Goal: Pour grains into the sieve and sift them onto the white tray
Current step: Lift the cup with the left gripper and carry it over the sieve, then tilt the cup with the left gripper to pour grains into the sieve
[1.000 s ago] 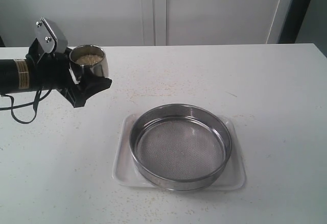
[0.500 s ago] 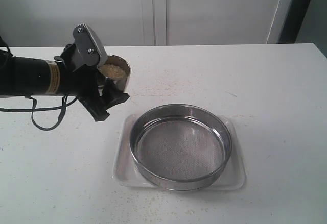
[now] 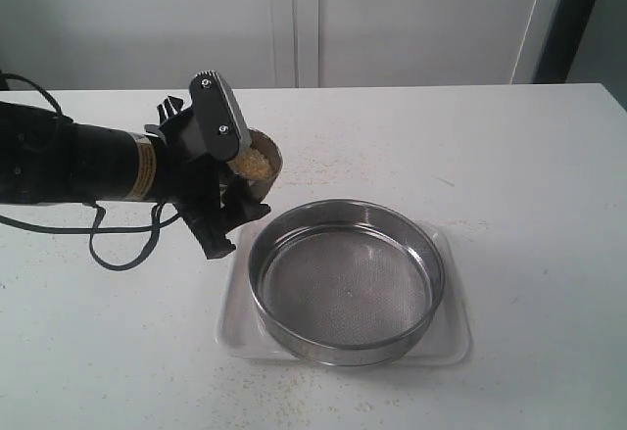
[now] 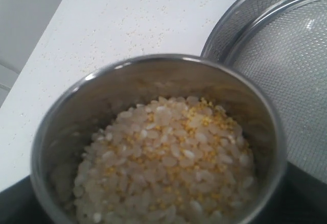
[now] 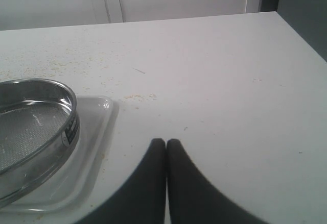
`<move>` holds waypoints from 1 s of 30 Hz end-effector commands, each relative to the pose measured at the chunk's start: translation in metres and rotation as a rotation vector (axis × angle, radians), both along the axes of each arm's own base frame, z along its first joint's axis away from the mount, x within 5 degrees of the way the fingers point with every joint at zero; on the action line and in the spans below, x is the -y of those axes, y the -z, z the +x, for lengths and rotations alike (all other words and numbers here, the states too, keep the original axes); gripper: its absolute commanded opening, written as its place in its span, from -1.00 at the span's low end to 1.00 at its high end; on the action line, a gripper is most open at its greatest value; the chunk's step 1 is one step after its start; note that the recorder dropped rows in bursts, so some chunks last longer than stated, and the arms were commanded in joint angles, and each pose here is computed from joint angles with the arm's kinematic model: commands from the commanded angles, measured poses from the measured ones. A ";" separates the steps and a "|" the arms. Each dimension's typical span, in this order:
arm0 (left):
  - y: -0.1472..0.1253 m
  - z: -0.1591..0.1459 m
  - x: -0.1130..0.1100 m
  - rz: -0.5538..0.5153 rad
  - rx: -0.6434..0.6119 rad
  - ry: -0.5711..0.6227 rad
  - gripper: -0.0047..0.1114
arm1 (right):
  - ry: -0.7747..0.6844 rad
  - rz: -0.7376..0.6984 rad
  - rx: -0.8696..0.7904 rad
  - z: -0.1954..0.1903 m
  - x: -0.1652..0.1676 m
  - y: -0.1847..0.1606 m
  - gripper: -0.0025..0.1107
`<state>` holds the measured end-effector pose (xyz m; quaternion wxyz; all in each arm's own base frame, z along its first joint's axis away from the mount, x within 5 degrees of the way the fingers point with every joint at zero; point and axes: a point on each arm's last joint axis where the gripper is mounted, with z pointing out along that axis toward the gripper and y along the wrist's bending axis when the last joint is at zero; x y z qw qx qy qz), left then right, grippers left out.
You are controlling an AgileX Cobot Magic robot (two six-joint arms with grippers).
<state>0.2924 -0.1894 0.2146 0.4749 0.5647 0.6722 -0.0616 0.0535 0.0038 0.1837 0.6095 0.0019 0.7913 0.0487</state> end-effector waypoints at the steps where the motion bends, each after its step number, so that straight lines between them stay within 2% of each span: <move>1: -0.007 -0.003 0.002 -0.023 0.014 0.017 -0.92 | 0.005 -0.003 0.007 0.000 0.000 0.001 -0.96; 15: -0.008 -0.003 0.002 -0.010 0.018 0.001 -0.92 | 0.005 -0.003 0.007 0.000 0.000 0.001 -0.96; 22: -0.017 -0.007 0.024 0.136 0.116 -0.040 -0.92 | 0.005 -0.003 0.007 0.000 0.000 0.001 -0.96; 30: -0.018 -0.016 0.047 0.233 0.217 0.084 -0.92 | 0.005 -0.003 0.007 0.000 0.000 0.001 -0.96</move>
